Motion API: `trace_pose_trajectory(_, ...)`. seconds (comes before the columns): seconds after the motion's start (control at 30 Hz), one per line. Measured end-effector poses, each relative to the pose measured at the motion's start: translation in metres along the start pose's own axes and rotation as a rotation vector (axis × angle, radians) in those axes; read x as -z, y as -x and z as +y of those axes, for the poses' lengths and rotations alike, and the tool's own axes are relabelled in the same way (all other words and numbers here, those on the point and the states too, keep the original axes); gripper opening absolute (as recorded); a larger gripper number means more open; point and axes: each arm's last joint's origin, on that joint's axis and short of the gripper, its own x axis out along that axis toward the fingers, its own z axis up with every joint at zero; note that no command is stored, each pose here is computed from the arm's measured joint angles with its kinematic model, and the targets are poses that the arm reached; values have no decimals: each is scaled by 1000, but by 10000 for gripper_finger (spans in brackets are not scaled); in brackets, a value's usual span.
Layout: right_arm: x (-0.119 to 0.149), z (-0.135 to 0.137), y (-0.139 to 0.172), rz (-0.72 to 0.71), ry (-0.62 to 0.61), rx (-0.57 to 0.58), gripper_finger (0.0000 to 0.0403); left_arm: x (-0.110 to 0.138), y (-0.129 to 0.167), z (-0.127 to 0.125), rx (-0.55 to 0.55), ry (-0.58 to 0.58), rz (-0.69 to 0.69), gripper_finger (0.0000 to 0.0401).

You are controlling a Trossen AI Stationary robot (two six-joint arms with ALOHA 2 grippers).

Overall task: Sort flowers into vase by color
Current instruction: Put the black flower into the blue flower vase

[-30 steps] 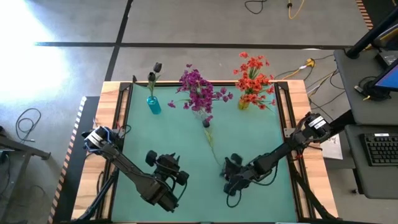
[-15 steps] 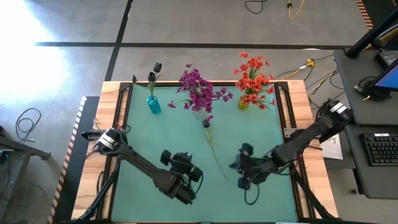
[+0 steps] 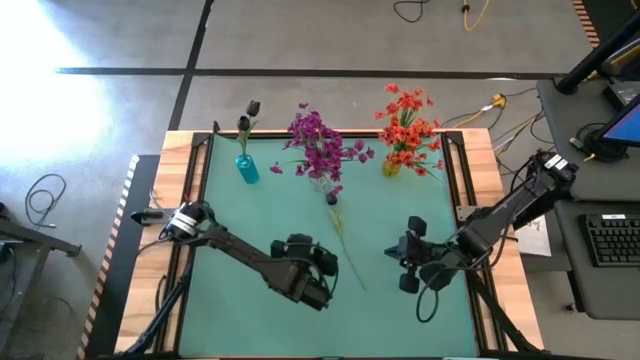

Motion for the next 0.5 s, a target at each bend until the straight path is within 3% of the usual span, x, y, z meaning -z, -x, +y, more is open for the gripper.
trace_pose_trajectory(0.27,0,0,-1,-2,23,5,11,-15,-29,-16,30,134,4,215)
trace_pose_trajectory(0.5,1,0,0,-1,27,4,11,-8,-63,-27,41,151,49,218)
